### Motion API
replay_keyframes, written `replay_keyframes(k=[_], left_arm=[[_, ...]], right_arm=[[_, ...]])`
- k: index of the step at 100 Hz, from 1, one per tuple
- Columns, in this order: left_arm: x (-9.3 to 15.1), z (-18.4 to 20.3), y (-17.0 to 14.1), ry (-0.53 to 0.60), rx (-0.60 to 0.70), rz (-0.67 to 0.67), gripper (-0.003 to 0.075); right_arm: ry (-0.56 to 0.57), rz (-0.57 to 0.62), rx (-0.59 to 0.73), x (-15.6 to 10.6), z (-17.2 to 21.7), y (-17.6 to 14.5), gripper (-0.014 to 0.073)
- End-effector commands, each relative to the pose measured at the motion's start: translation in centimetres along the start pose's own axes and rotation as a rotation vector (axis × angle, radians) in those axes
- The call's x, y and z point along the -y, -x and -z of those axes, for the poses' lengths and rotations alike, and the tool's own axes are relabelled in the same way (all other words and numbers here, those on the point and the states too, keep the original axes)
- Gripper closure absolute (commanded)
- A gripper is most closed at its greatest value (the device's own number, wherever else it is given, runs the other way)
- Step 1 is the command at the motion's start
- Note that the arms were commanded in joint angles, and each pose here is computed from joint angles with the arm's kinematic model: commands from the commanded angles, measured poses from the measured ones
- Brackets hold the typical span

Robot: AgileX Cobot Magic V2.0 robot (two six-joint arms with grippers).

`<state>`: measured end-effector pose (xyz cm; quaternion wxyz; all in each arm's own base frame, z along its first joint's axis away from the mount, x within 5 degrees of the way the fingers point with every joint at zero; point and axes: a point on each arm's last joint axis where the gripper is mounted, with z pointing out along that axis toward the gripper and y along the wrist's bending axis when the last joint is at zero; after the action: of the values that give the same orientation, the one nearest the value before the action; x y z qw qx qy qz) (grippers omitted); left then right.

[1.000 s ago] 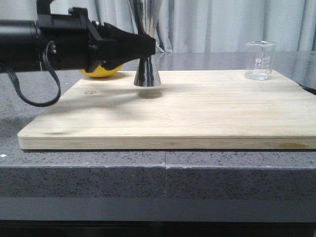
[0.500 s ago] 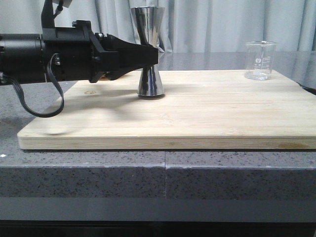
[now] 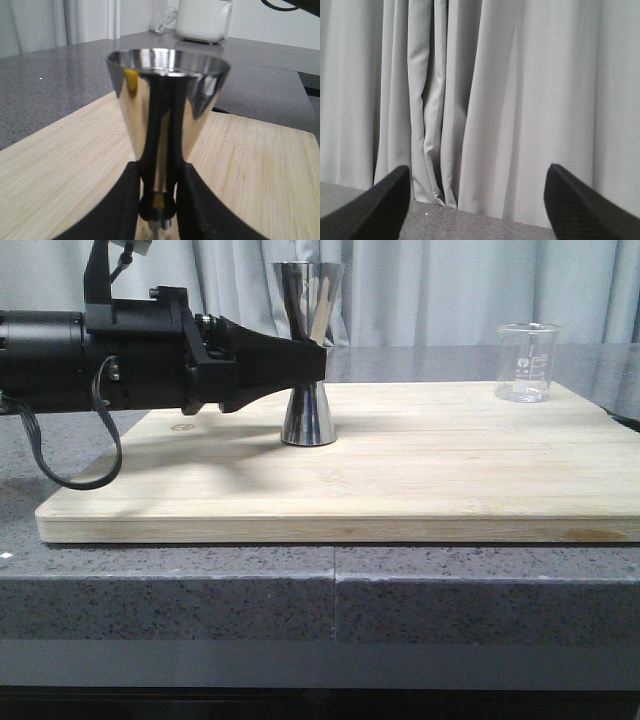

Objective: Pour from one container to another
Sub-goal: 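Open the left gripper and pull it back from the jigger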

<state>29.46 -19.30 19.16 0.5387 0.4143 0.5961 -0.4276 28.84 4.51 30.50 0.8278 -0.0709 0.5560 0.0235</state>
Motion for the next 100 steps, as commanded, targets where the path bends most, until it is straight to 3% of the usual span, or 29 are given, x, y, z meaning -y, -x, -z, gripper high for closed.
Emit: replay_keyframes(k=[1,49,83,100], left_arm=[[0.40,0.16,2.66,-0.029,0.124,-0.048,0.0657],[0.49,0.15,2.60,-0.038,0.117,-0.061,0.0540],[0.51,0.15,2.58,-0.040,0.116,-0.062,0.0347],[0.51,0.15,2.59,-0.040,0.117,-0.062,0.0310]], right_arm=[[-0.008,0.008,0.128,0.22,-0.10,2.34,0.0089],[-0.008,0.008,0.128,0.22,-0.10,2.34,0.0090],[-0.008,0.008,0.128,0.22,-0.10,2.34,0.0090],[-0.008,0.008,0.128,0.22,-0.10,2.34,0.0089]])
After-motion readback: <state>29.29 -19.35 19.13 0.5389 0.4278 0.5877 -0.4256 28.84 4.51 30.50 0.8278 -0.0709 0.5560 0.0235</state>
